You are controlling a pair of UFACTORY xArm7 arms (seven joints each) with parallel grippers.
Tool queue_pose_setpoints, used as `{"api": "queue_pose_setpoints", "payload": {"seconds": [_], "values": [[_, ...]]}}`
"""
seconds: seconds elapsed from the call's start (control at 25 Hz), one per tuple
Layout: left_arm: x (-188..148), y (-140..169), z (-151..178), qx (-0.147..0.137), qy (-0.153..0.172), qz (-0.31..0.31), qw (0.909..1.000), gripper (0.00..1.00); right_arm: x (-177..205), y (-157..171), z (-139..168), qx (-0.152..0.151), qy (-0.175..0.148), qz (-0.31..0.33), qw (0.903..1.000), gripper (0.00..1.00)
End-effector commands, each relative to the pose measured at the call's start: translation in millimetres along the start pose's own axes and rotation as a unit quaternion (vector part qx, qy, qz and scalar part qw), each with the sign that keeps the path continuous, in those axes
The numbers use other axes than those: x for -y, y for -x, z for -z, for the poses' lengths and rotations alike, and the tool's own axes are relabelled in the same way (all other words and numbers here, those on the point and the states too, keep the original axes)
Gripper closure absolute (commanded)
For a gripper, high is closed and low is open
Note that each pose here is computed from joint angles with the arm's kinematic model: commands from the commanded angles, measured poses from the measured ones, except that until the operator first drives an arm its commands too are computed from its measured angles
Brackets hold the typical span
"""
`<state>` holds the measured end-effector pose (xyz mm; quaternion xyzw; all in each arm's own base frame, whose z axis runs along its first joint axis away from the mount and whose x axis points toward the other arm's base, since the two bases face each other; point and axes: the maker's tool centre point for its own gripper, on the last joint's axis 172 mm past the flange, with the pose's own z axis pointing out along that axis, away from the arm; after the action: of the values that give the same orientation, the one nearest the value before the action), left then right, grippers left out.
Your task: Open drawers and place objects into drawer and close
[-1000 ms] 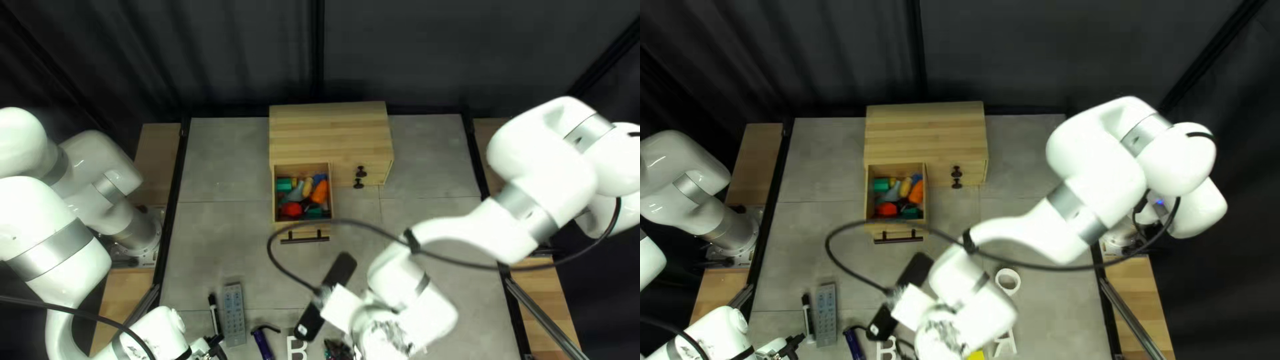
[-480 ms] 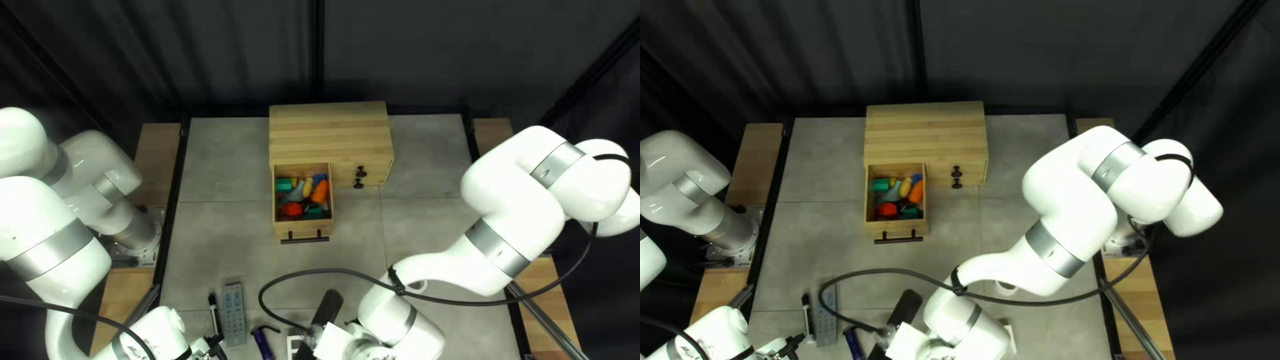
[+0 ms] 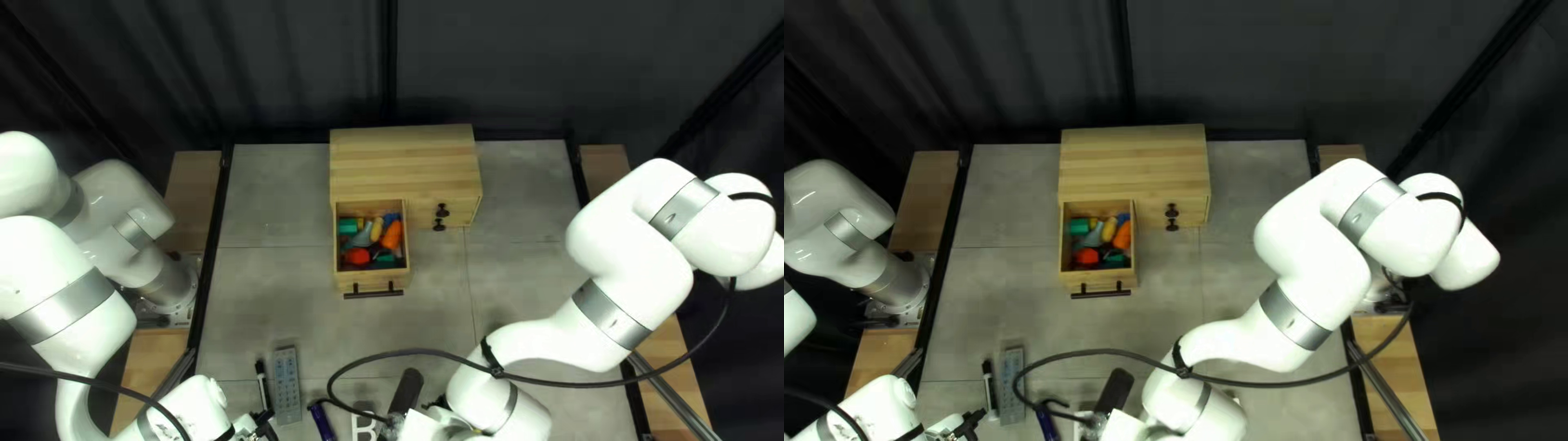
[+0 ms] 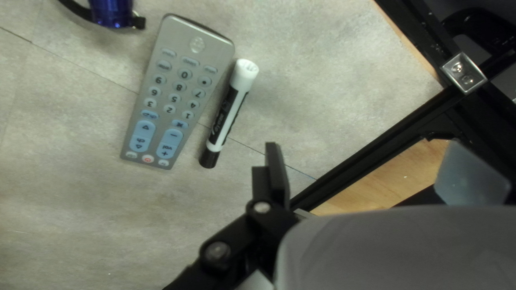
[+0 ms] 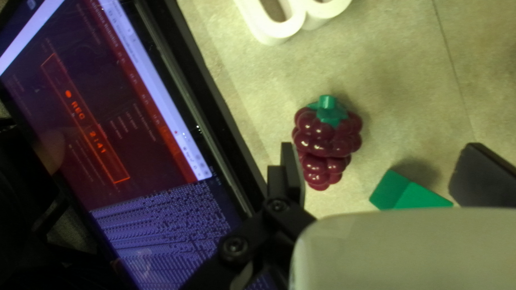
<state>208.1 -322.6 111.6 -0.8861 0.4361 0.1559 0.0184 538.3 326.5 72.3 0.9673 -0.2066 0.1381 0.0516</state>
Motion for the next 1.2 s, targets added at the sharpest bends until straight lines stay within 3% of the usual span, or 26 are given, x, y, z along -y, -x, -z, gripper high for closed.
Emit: {"api": "queue_pose_setpoints", "payload": {"seconds": [0.04,0.28,0.64,0.96,1.04,1.12,1.2], "values": [[0,0,0,0.000,0.000,0.000,1.0000,0.00,7,0,-7,0.002,-0.002,0.006,1.0000,0.00],[0,0,0,0.000,0.000,0.000,1.0000,0.00,11,2,-22,0.002,-0.007,0.015,0.9999,0.00],[0,0,0,0.000,0.000,0.000,1.0000,0.00,5,4,-29,0.006,0.013,0.028,0.9995,0.00],[0,0,0,0.000,0.000,0.000,1.0000,0.00,-1,5,-42,-0.001,0.003,0.030,0.9995,0.00],[0,0,0,0.000,0.000,0.000,1.0000,0.00,-2,4,-44,0.000,-0.001,0.032,0.9995,0.06],[0,0,0,0.000,0.000,0.000,1.0000,0.00,-2,3,-47,0.002,-0.006,0.034,0.9994,0.26],[0,0,0,0.000,0.000,0.000,1.0000,0.00,-3,3,-49,0.002,-0.011,0.035,0.9993,0.31]]}}
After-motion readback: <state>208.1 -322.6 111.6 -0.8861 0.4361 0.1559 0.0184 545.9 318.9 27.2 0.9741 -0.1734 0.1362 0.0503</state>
